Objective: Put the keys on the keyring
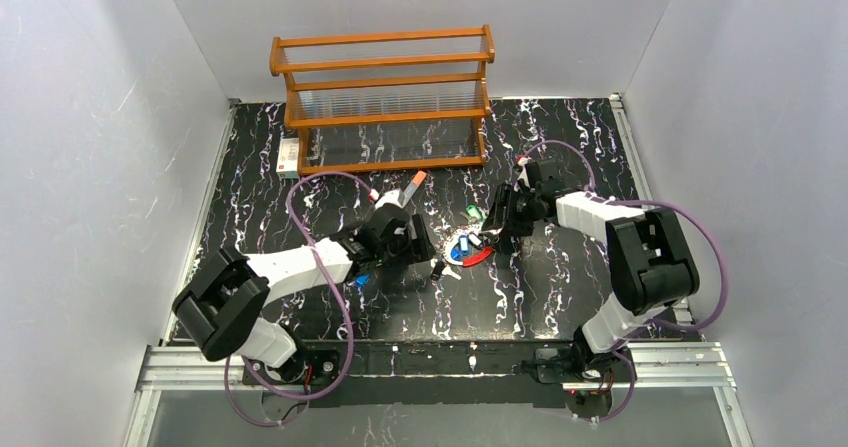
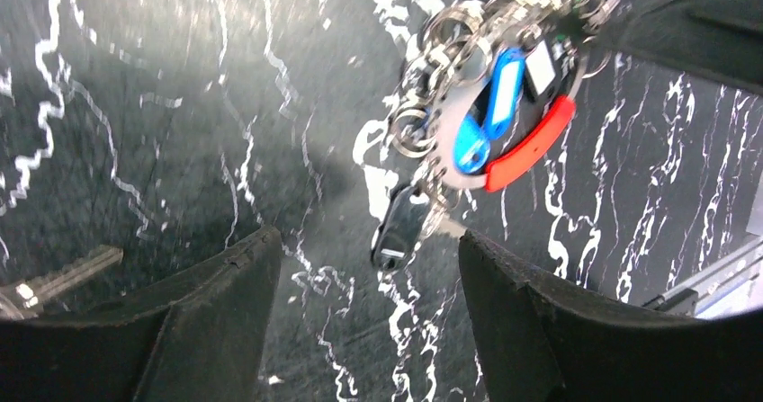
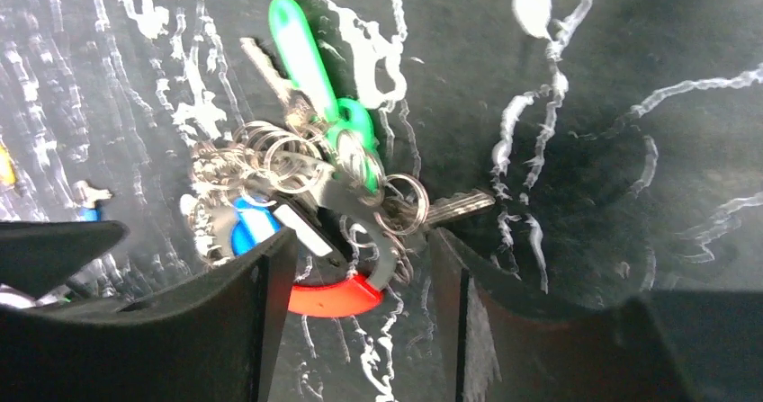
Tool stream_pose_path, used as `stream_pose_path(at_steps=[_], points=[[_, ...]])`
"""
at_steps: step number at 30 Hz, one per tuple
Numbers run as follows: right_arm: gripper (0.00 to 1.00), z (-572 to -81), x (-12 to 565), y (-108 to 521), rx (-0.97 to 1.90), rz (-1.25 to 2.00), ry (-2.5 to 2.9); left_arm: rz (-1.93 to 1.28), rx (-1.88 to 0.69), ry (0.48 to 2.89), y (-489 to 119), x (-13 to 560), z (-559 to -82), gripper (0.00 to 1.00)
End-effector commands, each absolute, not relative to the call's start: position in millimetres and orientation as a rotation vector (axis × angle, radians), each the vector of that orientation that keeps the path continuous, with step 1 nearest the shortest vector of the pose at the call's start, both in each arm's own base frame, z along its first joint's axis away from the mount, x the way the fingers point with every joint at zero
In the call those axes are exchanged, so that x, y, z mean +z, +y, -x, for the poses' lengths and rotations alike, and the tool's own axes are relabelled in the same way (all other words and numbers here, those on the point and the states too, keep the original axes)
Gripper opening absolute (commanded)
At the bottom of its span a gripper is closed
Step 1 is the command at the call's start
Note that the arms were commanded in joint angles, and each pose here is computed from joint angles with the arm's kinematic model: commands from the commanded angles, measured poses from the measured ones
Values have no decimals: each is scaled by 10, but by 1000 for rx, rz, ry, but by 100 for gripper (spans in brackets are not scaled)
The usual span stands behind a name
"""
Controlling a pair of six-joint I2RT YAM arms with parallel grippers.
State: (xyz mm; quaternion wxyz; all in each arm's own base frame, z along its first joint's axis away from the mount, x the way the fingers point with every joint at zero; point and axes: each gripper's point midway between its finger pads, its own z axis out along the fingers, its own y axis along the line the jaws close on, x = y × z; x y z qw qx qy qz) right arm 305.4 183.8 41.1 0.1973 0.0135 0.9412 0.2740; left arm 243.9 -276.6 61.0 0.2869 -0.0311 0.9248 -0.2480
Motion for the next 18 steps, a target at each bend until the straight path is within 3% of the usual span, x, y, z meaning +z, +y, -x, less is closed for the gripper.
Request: stream_pose_path(at_steps=[1, 7, 14, 18], points=[[61, -2996, 247, 1833, 751, 21, 2700, 189, -862, 2372, -2893, 835, -2401, 70], [28, -2629, 203, 1924, 917, 44, 2740, 116, -800, 2350, -2846, 901, -2453, 70], [22, -2175, 312, 2229, 1177, 42, 2737, 85, -744, 2363, -2827, 862, -2497, 70], [24, -2260, 445, 2278, 1189, 56, 2691, 64, -728, 2390, -2841, 817, -2489, 68]])
